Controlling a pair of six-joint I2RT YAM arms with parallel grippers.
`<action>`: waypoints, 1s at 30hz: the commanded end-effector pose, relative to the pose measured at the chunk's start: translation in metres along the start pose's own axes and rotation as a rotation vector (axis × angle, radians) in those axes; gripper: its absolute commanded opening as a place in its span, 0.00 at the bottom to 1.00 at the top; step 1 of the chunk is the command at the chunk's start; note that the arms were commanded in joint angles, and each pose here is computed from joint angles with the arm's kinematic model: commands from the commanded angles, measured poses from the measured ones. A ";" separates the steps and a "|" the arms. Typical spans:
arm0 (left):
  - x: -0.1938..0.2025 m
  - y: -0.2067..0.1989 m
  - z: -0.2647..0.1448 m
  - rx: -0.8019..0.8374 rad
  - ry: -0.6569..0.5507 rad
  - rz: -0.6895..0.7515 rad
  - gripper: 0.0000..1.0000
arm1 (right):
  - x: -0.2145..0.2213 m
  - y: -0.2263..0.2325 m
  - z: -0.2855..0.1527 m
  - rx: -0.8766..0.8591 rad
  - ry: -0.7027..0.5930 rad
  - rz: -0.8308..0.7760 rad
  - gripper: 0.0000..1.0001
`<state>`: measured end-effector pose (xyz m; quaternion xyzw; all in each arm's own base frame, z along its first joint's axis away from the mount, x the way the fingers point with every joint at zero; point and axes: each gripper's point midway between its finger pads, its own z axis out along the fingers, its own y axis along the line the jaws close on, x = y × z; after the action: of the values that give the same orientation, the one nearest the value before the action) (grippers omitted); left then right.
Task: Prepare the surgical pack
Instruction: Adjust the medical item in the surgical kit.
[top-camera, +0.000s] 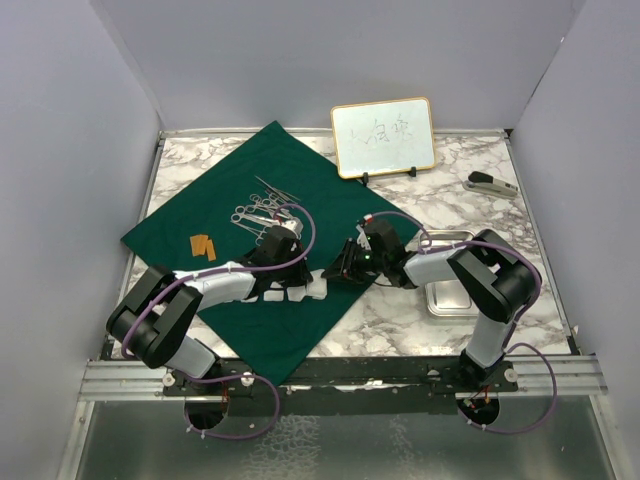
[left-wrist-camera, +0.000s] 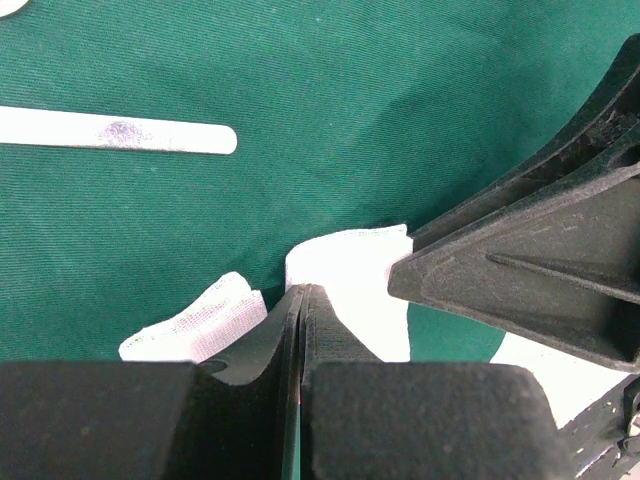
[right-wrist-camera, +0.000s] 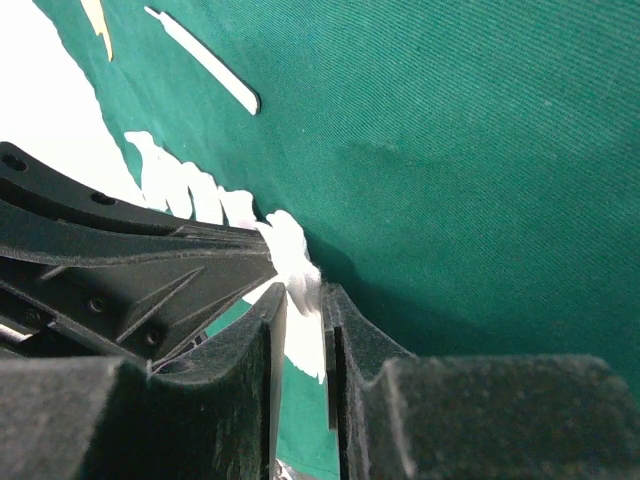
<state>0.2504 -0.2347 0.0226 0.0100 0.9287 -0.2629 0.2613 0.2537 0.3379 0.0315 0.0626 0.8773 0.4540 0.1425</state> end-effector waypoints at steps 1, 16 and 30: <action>0.009 0.020 -0.002 -0.076 0.022 0.009 0.00 | -0.005 0.006 -0.001 -0.031 -0.024 -0.031 0.21; 0.006 0.018 -0.003 -0.073 0.015 0.015 0.00 | -0.006 0.004 -0.004 -0.021 -0.028 -0.038 0.15; -0.042 -0.024 -0.040 0.018 -0.087 0.069 0.16 | -0.011 0.004 -0.012 -0.004 -0.047 -0.196 0.01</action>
<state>0.2435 -0.2272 0.0291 0.0191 0.9334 -0.2509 0.2556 0.2530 0.3353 0.0296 0.0388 0.8790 0.4494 0.1547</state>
